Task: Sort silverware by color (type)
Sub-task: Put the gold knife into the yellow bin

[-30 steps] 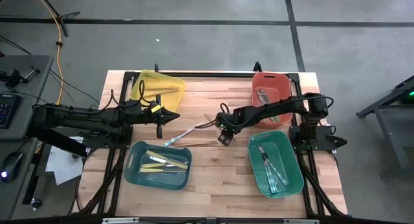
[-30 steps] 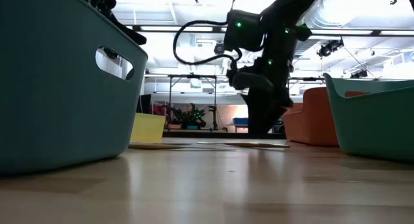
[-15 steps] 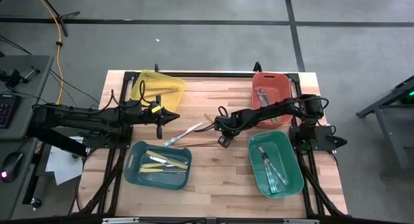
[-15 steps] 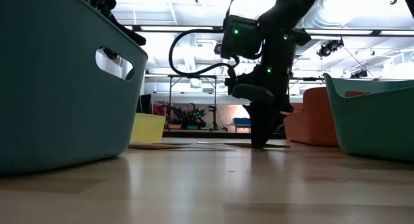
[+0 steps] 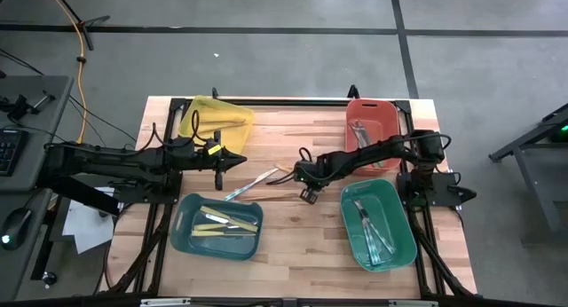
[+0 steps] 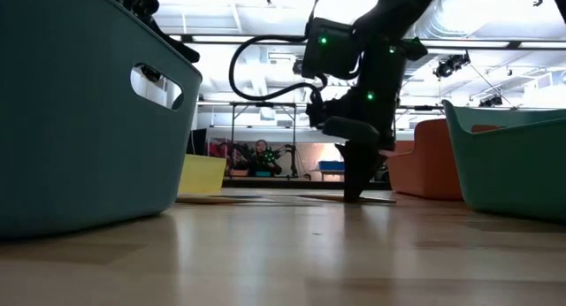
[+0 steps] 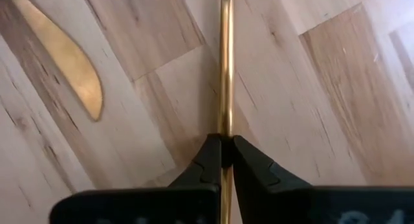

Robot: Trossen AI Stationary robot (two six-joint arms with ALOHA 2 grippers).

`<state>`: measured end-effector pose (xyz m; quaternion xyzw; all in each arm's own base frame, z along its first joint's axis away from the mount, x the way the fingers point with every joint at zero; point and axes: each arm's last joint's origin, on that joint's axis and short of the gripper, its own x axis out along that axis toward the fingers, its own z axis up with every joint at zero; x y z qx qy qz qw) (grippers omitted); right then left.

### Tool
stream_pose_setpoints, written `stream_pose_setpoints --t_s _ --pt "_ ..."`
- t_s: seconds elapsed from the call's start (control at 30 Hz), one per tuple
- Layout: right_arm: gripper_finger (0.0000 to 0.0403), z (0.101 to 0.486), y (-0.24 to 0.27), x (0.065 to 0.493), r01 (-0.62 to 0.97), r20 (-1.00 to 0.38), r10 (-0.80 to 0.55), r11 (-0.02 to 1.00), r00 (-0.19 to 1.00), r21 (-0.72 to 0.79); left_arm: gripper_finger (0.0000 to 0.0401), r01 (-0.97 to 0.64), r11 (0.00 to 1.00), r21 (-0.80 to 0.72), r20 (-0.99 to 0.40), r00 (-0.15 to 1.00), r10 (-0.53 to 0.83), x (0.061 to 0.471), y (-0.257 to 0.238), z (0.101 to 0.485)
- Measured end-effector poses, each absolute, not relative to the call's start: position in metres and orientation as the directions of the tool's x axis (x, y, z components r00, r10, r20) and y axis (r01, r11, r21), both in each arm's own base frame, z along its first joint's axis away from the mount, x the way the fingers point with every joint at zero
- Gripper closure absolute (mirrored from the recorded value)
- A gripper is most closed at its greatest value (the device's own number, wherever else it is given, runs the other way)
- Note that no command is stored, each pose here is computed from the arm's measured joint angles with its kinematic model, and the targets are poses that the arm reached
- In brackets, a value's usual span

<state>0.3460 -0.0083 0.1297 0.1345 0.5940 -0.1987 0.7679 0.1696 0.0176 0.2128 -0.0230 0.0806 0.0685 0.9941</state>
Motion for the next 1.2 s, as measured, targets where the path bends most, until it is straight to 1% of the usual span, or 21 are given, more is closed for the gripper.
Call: stream_pose_setpoints --t_s 0.1,0.2,0.33,0.4,0.47,0.63,0.67,0.8,0.93,1.03,1.13,1.2 --pt "0.0398 0.136 -0.005 0.345 0.457 -0.954 -0.188 0.887 0.234 -0.063 0.0401 -0.140 0.990 -0.035 -0.164 0.978 0.133 0.170 0.018 0.213" --pt "0.0400 0.141 -0.004 0.341 0.463 -0.941 -0.248 0.878 0.228 -0.120 0.0401 -0.140 0.990 -0.035 -0.164 0.978 0.133 0.170 0.018 0.213" --pt "0.0400 0.149 -0.004 0.339 0.477 -0.920 -0.286 0.869 0.268 -0.131 0.0401 -0.140 0.990 -0.035 -0.163 0.978 0.132 0.170 0.018 0.213" --pt "0.0401 0.145 -0.004 0.334 0.487 -0.918 -0.285 0.865 0.274 -0.123 0.0401 -0.138 0.990 -0.035 -0.163 0.978 0.131 0.170 0.017 0.213" --pt "0.0401 0.142 -0.004 0.329 0.498 -0.909 -0.283 0.861 0.305 -0.101 0.0401 -0.134 0.990 -0.035 -0.155 0.980 0.127 0.169 0.017 0.214" --pt "0.0402 0.137 -0.006 0.318 0.514 -0.864 -0.285 0.857 0.415 -0.035 0.0401 -0.112 0.994 0.012 -0.136 0.984 0.113 0.167 0.014 0.217" --pt "0.0402 0.138 -0.007 0.319 0.518 -0.844 -0.287 0.856 0.454 -0.012 0.0401 -0.112 0.994 0.014 -0.132 0.985 0.113 0.167 0.014 0.218" --pt "0.0402 0.149 -0.012 0.329 0.501 -0.688 -0.324 0.863 0.650 0.067 0.0401 -0.115 0.993 0.016 -0.128 0.985 0.116 0.167 0.014 0.218" --pt "0.0402 0.167 -0.018 0.342 0.450 -0.445 -0.349 0.882 0.824 0.140 0.0401 -0.159 0.987 0.023 -0.133 0.978 0.161 0.167 0.015 0.217" --pt "0.0402 0.181 -0.021 0.347 0.410 -0.289 -0.357 0.899 0.888 0.153 0.0401 -0.200 0.979 0.045 -0.128 0.971 0.204 0.167 0.017 0.218" --pt "0.0402 0.194 -0.023 0.350 0.383 -0.164 -0.361 0.914 0.918 0.134 0.0401 -0.214 0.974 0.068 -0.121 0.968 0.221 0.167 0.017 0.218" --pt "0.0403 0.199 -0.024 0.351 0.364 -0.108 -0.352 0.923 0.930 0.123 0.0401 -0.219 0.973 0.070 -0.097 0.970 0.225 0.168 0.017 0.220"
